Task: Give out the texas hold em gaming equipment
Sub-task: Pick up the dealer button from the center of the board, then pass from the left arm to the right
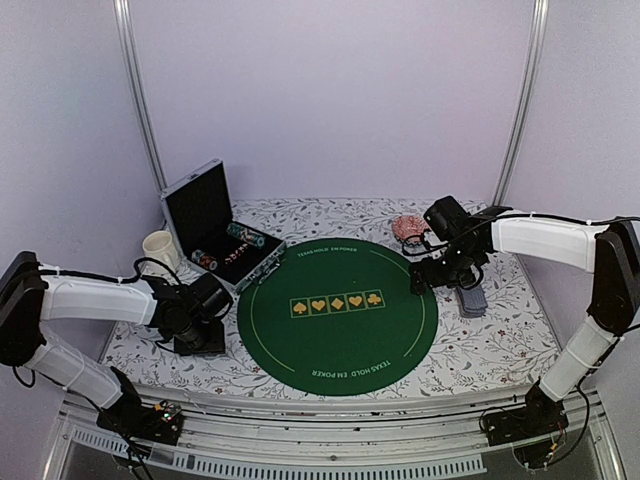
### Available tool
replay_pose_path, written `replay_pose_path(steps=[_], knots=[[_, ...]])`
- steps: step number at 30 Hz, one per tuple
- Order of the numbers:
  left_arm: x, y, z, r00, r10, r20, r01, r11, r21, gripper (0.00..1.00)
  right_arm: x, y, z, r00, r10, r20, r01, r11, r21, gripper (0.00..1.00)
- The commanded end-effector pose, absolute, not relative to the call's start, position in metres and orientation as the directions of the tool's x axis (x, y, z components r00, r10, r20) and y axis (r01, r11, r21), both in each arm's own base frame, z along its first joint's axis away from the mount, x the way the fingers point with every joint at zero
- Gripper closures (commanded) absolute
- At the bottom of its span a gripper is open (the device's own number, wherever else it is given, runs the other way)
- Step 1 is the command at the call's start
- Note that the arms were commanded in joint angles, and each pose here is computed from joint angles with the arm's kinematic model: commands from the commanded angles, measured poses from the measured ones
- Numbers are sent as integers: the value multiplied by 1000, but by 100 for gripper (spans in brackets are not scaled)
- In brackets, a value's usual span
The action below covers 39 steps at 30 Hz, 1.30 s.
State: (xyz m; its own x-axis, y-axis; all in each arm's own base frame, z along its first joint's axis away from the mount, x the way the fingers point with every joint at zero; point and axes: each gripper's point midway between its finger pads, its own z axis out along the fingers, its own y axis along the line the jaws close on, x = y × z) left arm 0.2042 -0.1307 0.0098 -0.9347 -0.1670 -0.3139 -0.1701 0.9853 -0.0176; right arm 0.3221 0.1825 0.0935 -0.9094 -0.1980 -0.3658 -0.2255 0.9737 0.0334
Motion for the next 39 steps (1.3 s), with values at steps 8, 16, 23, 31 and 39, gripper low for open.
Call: replay_pose_path(steps=[8, 16, 23, 31, 39], knots=[[222, -138, 54, -909, -22, -417, -42, 998, 38, 72, 321, 205, 123, -881, -191, -433, -279, 949, 148, 1], [223, -251, 92, -743, 354, -568, 449, 893, -31, 76, 317, 225, 137, -877, -172, -449, -313, 914, 260, 1], [198, -338, 92, -531, 593, -605, 728, 684, 32, 76, 288, 272, 143, -893, -167, -417, -379, 778, 501, 1], [175, -393, 121, -380, 590, -712, 836, 549, 9, 76, 235, 344, 154, -905, -201, -374, -424, 477, 770, 17], [180, -397, 138, -347, 549, -760, 828, 560, 26, 76, 208, 384, 148, -910, -261, -322, -400, 342, 851, 31]])
